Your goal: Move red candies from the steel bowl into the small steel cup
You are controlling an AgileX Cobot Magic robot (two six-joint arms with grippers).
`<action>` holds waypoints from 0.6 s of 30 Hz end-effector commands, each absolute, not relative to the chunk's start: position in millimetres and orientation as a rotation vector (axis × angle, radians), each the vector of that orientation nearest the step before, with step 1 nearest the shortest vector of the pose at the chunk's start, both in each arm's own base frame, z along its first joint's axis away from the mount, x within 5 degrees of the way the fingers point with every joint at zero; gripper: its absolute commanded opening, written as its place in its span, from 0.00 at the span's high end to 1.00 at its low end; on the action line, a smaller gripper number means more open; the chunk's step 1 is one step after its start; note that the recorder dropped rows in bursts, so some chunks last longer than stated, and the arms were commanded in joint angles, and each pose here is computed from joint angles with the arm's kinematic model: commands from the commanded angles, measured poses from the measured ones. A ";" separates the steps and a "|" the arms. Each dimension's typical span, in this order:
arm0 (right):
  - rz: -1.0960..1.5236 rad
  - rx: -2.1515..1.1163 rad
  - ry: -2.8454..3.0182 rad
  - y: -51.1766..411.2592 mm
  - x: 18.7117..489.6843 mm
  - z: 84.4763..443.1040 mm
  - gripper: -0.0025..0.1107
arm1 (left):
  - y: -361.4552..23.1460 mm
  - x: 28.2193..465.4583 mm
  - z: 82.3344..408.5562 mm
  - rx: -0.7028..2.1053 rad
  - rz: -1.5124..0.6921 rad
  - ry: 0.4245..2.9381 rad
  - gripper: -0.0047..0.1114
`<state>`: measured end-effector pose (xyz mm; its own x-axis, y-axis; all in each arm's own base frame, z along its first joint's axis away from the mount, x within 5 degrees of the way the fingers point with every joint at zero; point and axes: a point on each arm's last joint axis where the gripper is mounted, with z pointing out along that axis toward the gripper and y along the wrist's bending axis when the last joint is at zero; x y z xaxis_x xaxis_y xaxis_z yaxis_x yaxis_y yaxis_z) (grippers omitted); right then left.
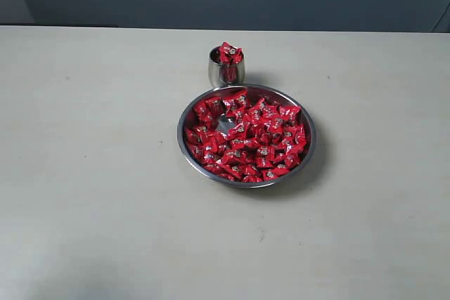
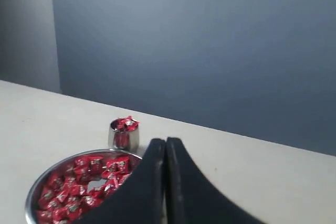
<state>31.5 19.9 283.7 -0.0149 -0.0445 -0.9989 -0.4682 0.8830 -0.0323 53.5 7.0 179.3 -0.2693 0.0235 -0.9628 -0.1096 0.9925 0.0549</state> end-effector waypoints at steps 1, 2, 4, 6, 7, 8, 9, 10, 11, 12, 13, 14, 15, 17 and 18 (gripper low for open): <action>0.310 -0.278 1.510 18.5 42.2 254.0 0.98 | 6.6 53.2 182.8 -0.055 0.124 1.821 0.96; 0.303 -0.245 1.507 17.7 43.9 246.7 0.98 | 6.6 53.2 182.8 -0.055 0.124 1.821 0.96; 0.264 -0.209 1.526 16.2 48.1 233.3 0.98 | 6.6 53.2 182.8 -0.055 0.124 1.821 0.96; 0.224 -0.168 1.567 14.3 51.7 219.1 0.98 | 6.6 53.2 182.8 -0.055 0.124 1.821 0.96; 0.211 -0.143 1.585 13.3 52.9 213.4 0.98 | 6.6 53.2 182.8 -0.055 0.124 1.821 0.96; 0.200 -0.125 1.602 12.4 53.9 208.1 0.98 | 6.6 53.2 182.8 -0.055 0.124 1.821 0.96; 0.182 -0.107 1.616 11.3 54.8 203.6 0.98 | 6.6 53.2 182.8 -0.055 0.124 1.821 0.96; 0.168 -0.093 1.633 10.4 55.4 199.6 0.98 | 6.6 53.2 182.8 -0.055 0.124 1.821 0.96; 0.158 -0.084 1.642 9.8 55.4 198.8 0.98 | 6.6 53.2 182.8 -0.055 0.124 1.821 0.96; 0.155 -0.082 1.660 9.8 55.3 197.2 0.98 | 6.6 53.2 182.8 -0.055 0.124 1.821 0.96; 0.156 -0.085 1.691 10.1 54.9 194.4 0.98 | 6.6 53.2 182.8 -0.055 0.124 1.821 0.96; 0.158 -0.089 1.710 10.4 54.7 192.7 0.98 | 6.6 53.2 182.8 -0.055 0.124 1.821 0.96; 0.160 -0.094 1.730 10.8 54.3 190.8 0.98 | 6.6 53.2 182.8 -0.055 0.124 1.821 0.96; 0.164 -0.101 1.764 11.4 53.7 187.8 0.98 | 6.6 53.2 182.8 -0.055 0.124 1.821 0.96; 0.166 -0.104 1.780 11.6 53.3 186.3 0.98 | 6.6 53.2 182.8 -0.055 0.124 1.821 0.96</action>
<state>54.3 11.3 192.1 -0.1706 0.0243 -0.9850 -0.1607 0.9856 0.0521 53.5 7.0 179.3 -0.2693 0.0235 -0.9628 -0.1096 0.9925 0.0549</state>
